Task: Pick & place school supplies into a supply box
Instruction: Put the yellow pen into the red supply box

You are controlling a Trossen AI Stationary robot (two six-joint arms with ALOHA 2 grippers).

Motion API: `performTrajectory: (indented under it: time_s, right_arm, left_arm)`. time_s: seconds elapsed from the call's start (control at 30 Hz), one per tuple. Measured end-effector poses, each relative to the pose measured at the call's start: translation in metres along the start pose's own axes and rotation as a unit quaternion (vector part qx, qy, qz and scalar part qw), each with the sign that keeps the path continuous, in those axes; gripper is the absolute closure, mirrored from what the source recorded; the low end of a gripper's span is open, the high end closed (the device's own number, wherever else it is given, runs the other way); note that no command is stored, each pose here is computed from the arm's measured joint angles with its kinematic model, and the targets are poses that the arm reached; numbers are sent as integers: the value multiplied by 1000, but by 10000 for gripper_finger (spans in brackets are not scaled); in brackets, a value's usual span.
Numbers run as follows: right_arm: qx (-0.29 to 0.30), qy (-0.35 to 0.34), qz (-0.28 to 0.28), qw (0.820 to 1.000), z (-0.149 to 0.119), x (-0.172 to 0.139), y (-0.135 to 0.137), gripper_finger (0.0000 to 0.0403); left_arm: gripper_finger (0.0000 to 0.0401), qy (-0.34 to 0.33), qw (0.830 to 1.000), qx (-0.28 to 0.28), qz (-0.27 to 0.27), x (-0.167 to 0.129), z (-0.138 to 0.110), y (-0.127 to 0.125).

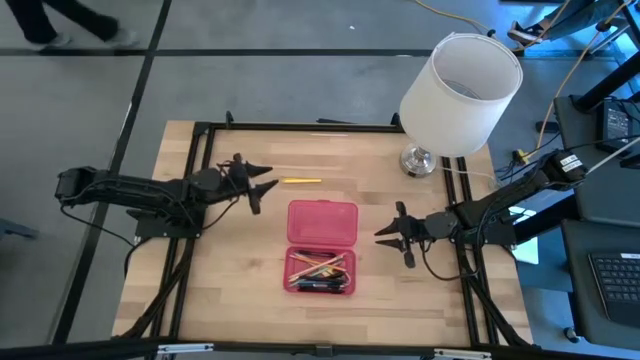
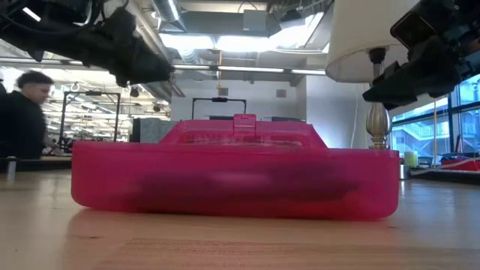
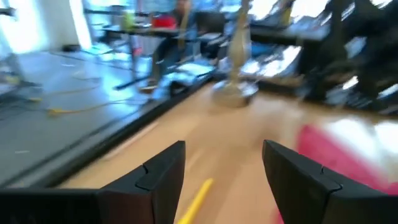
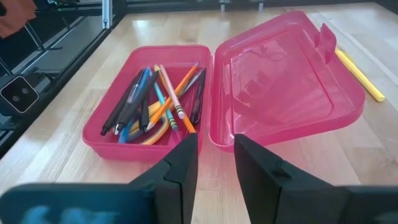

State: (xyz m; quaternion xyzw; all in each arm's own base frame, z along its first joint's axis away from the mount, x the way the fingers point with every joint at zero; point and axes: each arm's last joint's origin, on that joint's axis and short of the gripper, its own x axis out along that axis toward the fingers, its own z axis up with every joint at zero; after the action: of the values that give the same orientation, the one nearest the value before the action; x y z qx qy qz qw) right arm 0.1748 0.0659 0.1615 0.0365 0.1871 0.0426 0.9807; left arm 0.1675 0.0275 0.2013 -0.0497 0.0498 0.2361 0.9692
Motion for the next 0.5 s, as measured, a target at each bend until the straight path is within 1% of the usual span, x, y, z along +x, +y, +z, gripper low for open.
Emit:
performTrajectory:
  time_s: [0.07, 0.1, 0.17, 0.2, 0.3, 0.37, 0.5]
  right_arm:
    - [-1, 2, 0, 1000, 0, 0, 0, 295]
    - [-1, 1, 0, 1000, 0, 0, 0, 295]
    - [0, 1, 0, 1000, 0, 0, 0, 295]
    - [0, 1, 0, 1000, 0, 0, 0, 295]
    - [-1, 1, 0, 1000, 0, 0, 0, 295]
    - [-1, 1, 0, 1000, 0, 0, 0, 295]
    - [-1, 1, -1, 1000, 0, 0, 0, 295]
  left_arm:
    - [195, 28, 999, 32, 34, 1, -6, 3]
    - [195, 46, 997, 39, 52, 2, -10, 6]
    - [195, 81, 993, 30, 78, 3, -18, 12]
    - [195, 93, 992, 21, 82, 5, -21, 14]
    - [195, 120, 991, 11, 65, 11, -27, 18]
    - [195, 124, 991, 12, 51, 16, -29, 19]
    - [195, 150, 987, 26, 56, 24, -39, 24]
